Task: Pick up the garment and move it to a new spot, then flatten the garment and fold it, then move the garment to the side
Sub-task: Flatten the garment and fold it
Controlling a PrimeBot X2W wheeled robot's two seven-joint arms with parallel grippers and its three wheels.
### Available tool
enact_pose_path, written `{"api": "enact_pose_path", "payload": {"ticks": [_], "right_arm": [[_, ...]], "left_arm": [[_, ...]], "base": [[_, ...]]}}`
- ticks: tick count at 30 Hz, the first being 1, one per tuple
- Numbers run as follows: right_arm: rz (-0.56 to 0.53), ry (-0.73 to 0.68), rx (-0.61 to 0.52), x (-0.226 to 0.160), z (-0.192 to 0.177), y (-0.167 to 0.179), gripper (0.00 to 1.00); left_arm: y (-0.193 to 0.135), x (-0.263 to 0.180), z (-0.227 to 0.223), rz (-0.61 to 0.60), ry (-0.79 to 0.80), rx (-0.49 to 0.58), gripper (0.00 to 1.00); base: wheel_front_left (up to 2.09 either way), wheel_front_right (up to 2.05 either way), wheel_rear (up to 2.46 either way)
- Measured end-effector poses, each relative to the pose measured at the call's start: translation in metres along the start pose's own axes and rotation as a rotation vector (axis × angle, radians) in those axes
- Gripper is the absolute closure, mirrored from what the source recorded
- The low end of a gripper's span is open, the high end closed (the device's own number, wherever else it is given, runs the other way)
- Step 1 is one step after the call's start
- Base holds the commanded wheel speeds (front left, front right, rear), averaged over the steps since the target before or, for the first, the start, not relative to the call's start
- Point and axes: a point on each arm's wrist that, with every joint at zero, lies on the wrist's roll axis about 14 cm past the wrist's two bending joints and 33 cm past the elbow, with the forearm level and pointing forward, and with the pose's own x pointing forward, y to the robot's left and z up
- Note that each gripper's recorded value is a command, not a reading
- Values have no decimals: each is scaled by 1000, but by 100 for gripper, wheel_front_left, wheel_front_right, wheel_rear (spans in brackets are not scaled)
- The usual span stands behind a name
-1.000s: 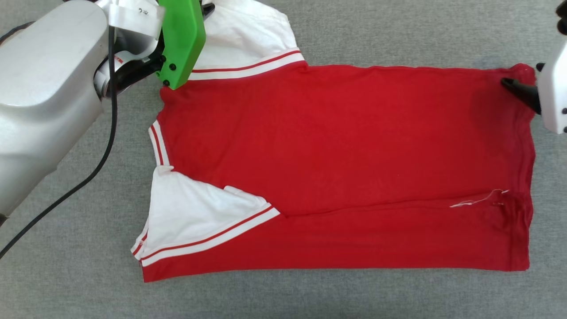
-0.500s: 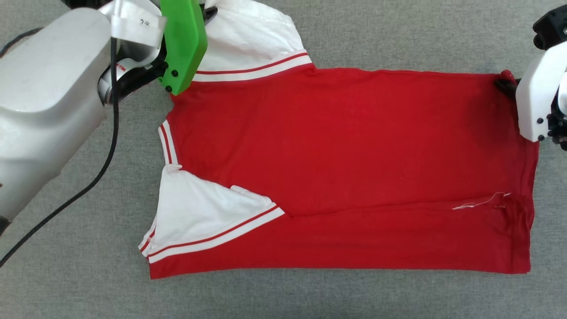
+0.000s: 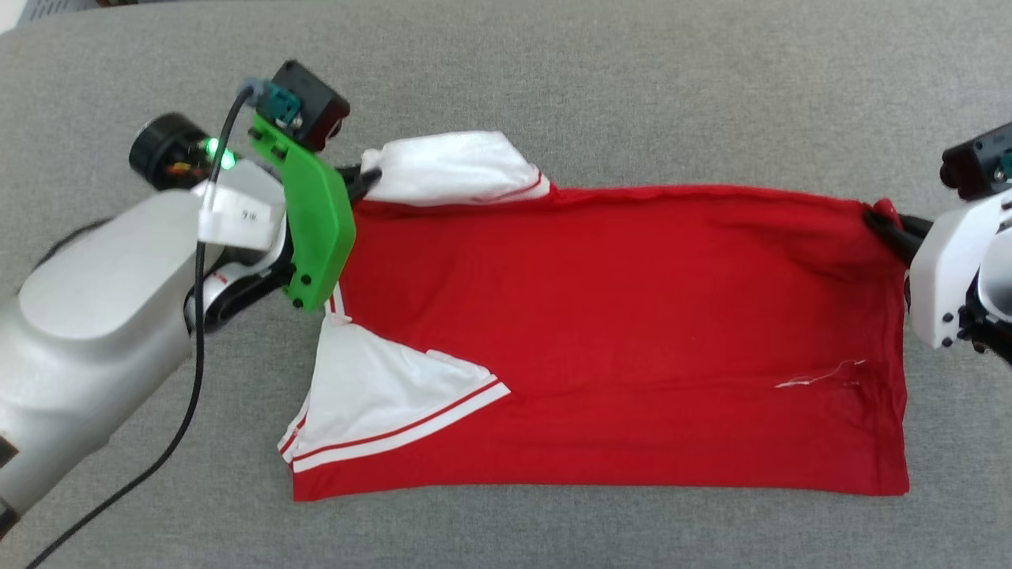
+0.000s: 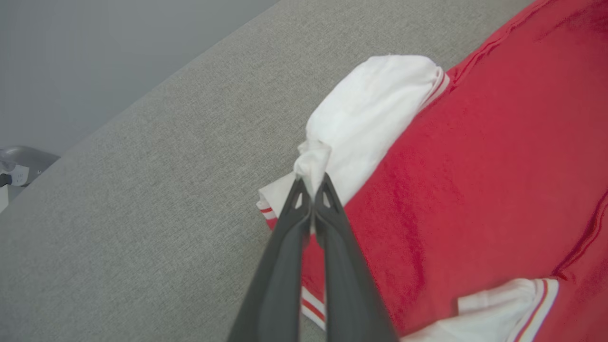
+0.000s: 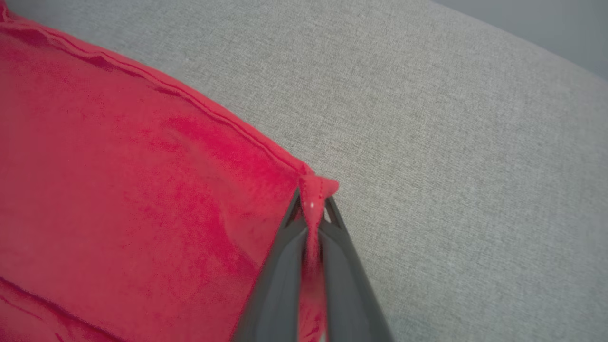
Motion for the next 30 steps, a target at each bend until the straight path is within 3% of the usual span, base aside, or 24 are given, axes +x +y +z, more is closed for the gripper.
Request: {"api": "enact_pose_path", "payload": {"ticks": [14, 22, 28, 29, 30], "right_arm": [[29, -86, 42, -54, -32, 28, 100], [42, -50, 147, -72, -76, 49, 100], [29, 17, 165, -77, -103, 56, 100], [27, 14, 172, -77, -104, 57, 67], [24, 6, 181, -77, -102, 57, 0]], "left_arm": [[-53, -59, -77, 24, 36, -161, 100], [-82, -72, -123, 15, 115, -239, 100], [-91, -69, -143, 10, 163, -259, 100], [-92, -68, -143, 17, 157, -260, 56], [-89, -68, -141, 33, 141, -252, 0]], "base": [[0, 0, 0], [0, 0, 0], [0, 0, 0], [0, 0, 0], [0, 0, 0]]}}
